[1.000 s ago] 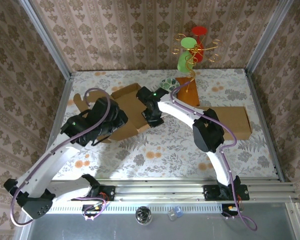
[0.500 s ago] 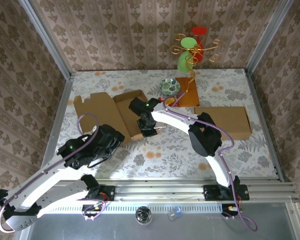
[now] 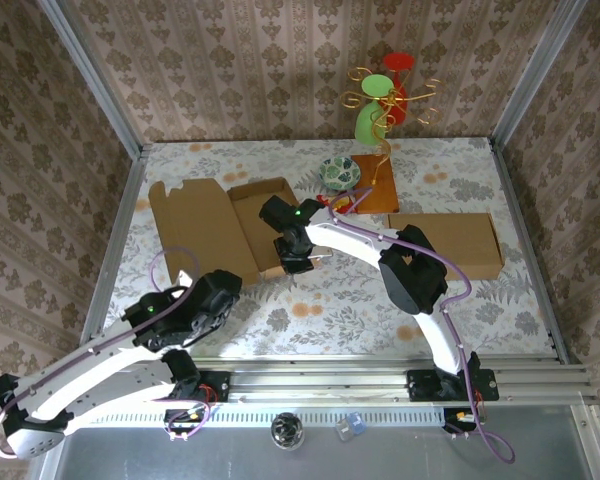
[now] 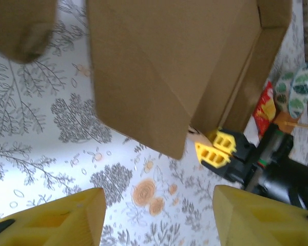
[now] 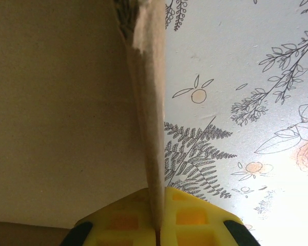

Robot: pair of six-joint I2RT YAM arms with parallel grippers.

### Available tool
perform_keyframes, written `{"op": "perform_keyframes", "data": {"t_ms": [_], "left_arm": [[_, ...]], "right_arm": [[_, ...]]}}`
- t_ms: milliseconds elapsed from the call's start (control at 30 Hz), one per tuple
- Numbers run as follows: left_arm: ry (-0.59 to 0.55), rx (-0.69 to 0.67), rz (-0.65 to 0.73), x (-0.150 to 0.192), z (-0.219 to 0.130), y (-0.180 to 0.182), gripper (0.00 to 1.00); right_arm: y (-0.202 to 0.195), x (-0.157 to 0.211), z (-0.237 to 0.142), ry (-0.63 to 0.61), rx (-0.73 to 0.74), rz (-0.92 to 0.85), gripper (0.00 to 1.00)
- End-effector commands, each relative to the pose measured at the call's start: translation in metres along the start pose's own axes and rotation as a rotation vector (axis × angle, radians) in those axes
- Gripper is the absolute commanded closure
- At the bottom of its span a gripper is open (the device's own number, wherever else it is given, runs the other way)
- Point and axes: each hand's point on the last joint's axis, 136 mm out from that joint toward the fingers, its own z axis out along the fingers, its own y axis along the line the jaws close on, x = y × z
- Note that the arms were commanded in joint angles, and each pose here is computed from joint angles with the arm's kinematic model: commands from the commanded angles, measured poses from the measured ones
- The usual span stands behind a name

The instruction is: Fold the paper box

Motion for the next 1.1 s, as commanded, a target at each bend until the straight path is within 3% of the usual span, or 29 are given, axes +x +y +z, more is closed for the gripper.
{"op": "perform_keyframes", "data": {"t_ms": [0, 467, 533, 700, 833, 967, 1067], "left_arm": [[-0.078, 0.027, -0.072, -0.011, 0.01, 0.006, 0.47], [-0.211, 0.073, -0.014, -0.031, 0.027, -0.003, 0.64], [-0.229, 0.077, 0.014, -0.035, 0.029, -0.005, 0.7], [-0.251, 0.067, 0.093, -0.045, 0.033, -0.01, 1.0], [-0.269, 0.03, 0.133, -0.052, 0.029, -0.008, 1.0], [-0.263, 0.0, 0.175, -0.054, 0.025, -0.006, 1.0], [-0.254, -0.024, 0.197, -0.055, 0.024, -0.003, 1.0]], "right_arm": [[0.0, 0.003, -0.011, 0.034, -0.011, 0.13, 1.0], [-0.004, 0.005, -0.007, 0.054, 0.001, 0.128, 1.0], [-0.005, 0.006, -0.008, 0.056, 0.002, 0.126, 1.0], [-0.008, 0.007, -0.008, 0.06, 0.011, 0.122, 1.0], [-0.01, 0.009, -0.005, 0.071, 0.017, 0.112, 1.0], [-0.008, 0.013, -0.006, 0.084, 0.001, 0.089, 0.78], [-0.003, 0.017, -0.011, 0.098, -0.033, 0.074, 0.69]]}}
